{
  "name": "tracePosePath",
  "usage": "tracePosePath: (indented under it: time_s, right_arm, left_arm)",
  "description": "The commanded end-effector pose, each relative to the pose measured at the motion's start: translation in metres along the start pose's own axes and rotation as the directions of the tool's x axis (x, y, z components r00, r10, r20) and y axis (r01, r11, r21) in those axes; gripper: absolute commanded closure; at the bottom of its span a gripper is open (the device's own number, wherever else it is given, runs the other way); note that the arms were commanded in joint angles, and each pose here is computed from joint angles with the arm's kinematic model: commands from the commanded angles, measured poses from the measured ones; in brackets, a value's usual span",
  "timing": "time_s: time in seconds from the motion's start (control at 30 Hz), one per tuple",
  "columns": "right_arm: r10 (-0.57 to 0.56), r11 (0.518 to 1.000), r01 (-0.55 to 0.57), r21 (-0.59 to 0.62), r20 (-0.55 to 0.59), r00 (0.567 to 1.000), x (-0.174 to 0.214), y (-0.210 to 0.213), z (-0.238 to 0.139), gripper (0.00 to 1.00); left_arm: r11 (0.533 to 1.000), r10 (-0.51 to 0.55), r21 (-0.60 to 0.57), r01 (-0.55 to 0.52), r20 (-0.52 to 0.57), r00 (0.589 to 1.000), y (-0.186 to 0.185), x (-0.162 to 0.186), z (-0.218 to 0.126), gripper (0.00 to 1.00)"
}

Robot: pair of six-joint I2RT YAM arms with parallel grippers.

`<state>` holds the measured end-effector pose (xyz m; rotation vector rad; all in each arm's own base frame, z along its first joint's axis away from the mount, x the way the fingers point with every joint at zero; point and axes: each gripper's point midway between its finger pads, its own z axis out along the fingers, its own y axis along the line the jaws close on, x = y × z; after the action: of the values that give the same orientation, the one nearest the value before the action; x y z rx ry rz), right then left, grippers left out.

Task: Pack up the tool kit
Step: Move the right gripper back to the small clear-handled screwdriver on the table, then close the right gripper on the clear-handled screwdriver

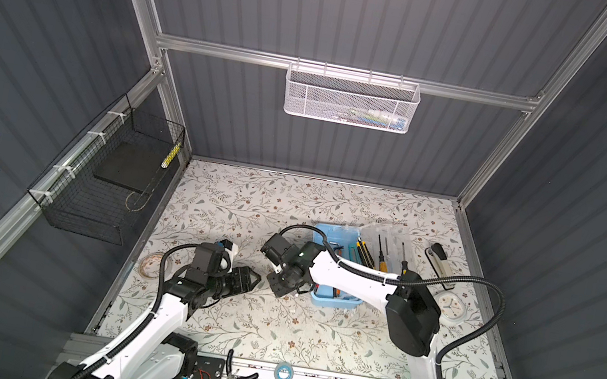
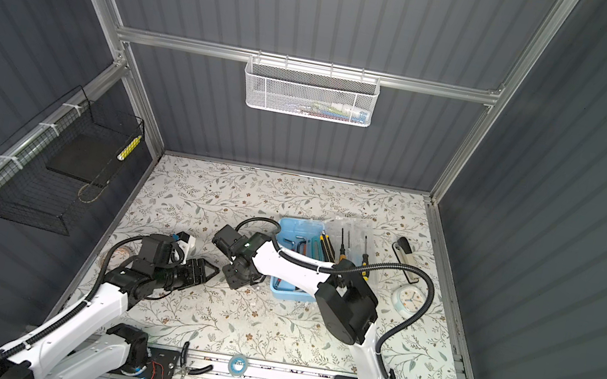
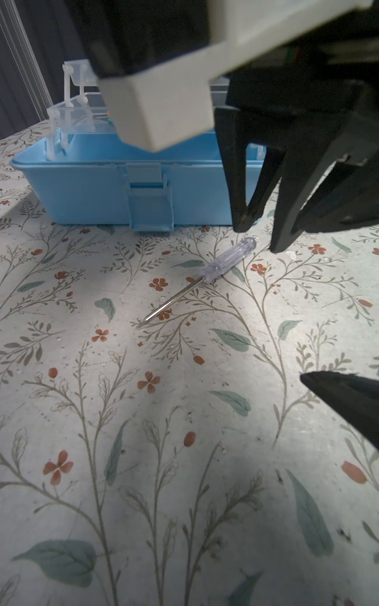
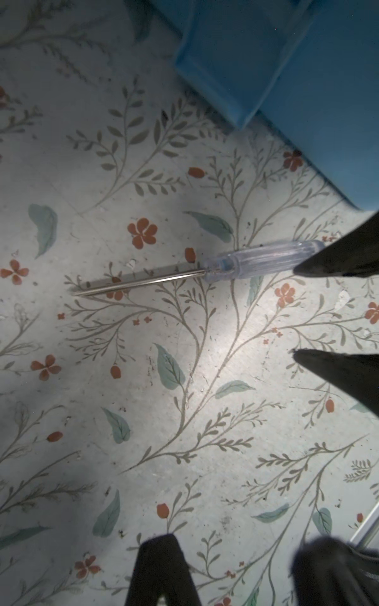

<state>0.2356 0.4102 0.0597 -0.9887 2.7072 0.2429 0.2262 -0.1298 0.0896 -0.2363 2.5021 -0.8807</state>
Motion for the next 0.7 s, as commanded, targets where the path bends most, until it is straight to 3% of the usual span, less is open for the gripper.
tracePosePath:
  time_s: [0.0,0.17,0.67]
  right_arm:
    - [-0.002,0.998,0.003,0.056,-0.021,1.0,-0.001,-0.016,0.006,0.63]
    - [0.039,0.993,-0.032,0.114,-0.059,0.997,0.006,-0.035,0.023,0.66]
    - [0.047,0.998,-0.042,0.047,-0.105,0.993,0.017,-0.028,0.044,0.71]
  left_arm:
    - [0.999,-0.015,-0.03,0.015,-0.013,1.0,0.009,0.005,0.003,0.33]
    - [0.999,-0.013,-0.043,0.013,-0.016,1.0,0.013,0.003,0.007,0.33]
    - [0.998,-0.014,-0.058,0.012,-0.028,1.0,0.017,0.002,0.015,0.33]
